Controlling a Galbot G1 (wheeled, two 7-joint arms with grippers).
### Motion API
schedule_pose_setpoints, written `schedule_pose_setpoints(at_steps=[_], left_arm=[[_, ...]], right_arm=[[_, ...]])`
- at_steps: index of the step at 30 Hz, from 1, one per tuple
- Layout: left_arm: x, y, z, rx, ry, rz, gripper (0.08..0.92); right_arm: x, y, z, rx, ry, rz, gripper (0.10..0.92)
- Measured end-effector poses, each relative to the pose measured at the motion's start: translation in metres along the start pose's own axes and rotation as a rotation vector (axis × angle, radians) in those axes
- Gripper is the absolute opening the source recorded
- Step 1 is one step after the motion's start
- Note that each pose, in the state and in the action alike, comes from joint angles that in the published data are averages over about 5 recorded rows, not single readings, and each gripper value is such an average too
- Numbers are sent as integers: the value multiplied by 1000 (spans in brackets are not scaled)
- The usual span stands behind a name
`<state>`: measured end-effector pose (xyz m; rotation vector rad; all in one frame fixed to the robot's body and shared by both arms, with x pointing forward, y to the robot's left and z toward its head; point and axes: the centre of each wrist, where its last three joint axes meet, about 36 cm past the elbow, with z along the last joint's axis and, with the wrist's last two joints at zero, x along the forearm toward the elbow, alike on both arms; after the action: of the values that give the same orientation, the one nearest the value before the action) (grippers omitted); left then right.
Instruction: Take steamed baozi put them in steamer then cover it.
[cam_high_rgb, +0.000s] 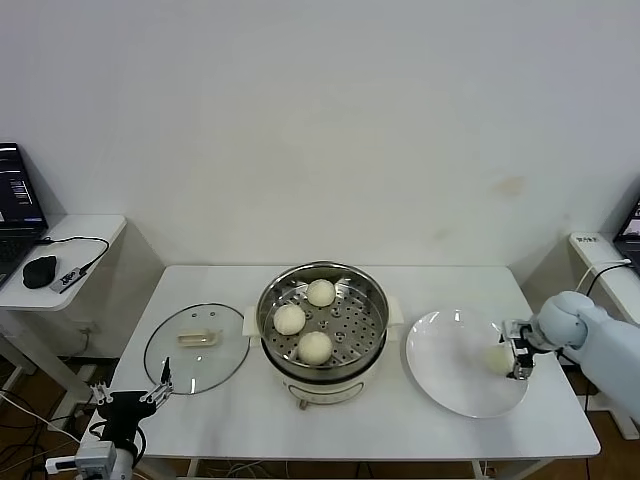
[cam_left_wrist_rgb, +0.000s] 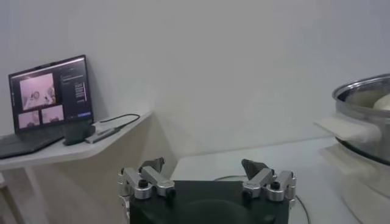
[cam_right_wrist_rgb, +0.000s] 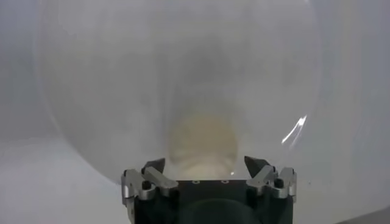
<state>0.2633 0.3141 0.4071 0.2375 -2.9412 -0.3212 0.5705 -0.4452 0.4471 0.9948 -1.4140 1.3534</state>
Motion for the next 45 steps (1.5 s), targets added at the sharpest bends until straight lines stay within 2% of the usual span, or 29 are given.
schedule_pose_setpoints(at_steps=[12,21,30,39,45], left_arm=[[0,0,0,3,1,-3,823],[0,0,0,2,-1,-1,823],[-5,-4,-2,6,-12,9,823],[-6,-9,-6,17,-23,22,823],[-6,-9,-6,19,-24,19,823]], right_arm=[[3,-4,-2,-3,2,-16,649],[26,-13,-4,-5,-4,-15,634],[94,-37,-26,10,-49,53,636],[179,-61,-82,52,-143,137,643],[219,-71,-131,83,-209,160,645]])
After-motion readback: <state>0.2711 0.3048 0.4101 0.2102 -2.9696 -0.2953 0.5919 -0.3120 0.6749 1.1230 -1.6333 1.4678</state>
